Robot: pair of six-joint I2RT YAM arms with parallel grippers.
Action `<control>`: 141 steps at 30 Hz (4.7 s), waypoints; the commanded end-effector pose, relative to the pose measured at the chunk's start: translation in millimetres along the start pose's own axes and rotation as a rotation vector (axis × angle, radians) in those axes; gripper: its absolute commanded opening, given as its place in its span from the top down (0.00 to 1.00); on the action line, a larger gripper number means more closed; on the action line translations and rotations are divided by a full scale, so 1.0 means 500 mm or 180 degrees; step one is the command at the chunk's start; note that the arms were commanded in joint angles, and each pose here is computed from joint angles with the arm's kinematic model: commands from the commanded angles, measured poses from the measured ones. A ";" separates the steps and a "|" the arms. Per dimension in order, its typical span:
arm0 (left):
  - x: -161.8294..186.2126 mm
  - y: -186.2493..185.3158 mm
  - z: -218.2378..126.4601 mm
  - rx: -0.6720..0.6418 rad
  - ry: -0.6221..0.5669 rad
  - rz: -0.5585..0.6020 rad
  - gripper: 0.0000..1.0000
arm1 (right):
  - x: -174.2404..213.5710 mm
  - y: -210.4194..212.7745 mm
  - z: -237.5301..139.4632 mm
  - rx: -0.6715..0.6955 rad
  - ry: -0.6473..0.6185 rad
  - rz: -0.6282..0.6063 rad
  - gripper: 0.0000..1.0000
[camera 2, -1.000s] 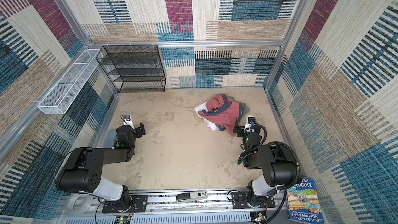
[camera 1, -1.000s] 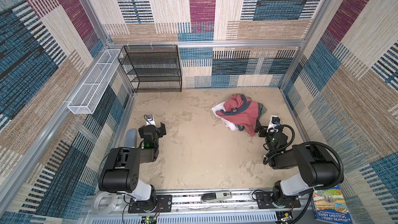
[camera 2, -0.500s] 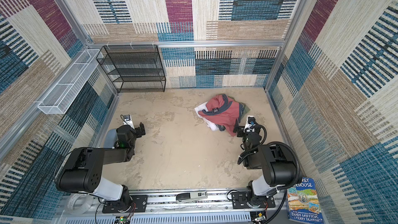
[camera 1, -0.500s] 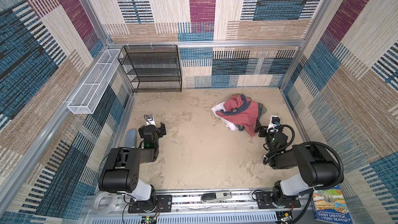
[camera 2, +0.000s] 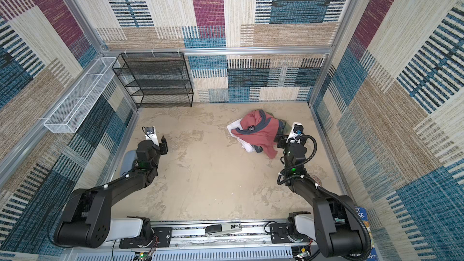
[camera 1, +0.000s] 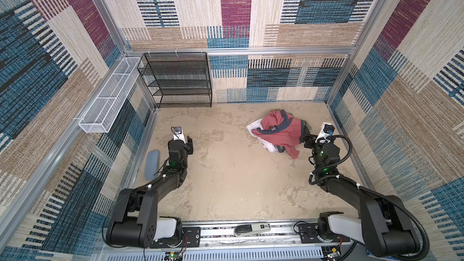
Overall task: Pick out a specific cloth from the pile
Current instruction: 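Reach the right gripper to the white shirt under the pink shirt, then close the right gripper on the white shirt and lift it, then raise the white shirt high with the right gripper, pulling it free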
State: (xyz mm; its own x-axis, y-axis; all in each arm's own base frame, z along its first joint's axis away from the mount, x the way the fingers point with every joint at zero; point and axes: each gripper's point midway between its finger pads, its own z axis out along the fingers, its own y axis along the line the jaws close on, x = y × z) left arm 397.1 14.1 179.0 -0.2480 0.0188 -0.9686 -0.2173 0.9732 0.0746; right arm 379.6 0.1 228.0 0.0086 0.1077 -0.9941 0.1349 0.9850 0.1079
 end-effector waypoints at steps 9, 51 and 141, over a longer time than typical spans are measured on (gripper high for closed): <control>0.043 -0.105 -0.073 0.0324 0.1141 -0.0307 0.47 | 0.056 0.218 -0.037 -0.0841 0.1161 -0.0163 0.26; 0.050 -0.165 -0.156 0.0741 0.1429 -0.0584 0.46 | 0.363 0.303 -0.023 -0.0789 0.2705 -0.0587 0.50; -0.071 -0.121 -0.227 0.0815 0.1025 -0.0655 0.48 | -0.536 0.356 -0.102 -0.2416 0.0335 0.0559 1.00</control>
State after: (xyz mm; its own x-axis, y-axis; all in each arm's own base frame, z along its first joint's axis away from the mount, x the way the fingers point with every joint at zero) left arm 315.7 -72.5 232.6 -0.5090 -0.2031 -0.8365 -0.0586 0.9777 -0.2017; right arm 364.3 135.6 496.0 -0.1493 0.2531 -0.9559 -0.4600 0.8379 0.2937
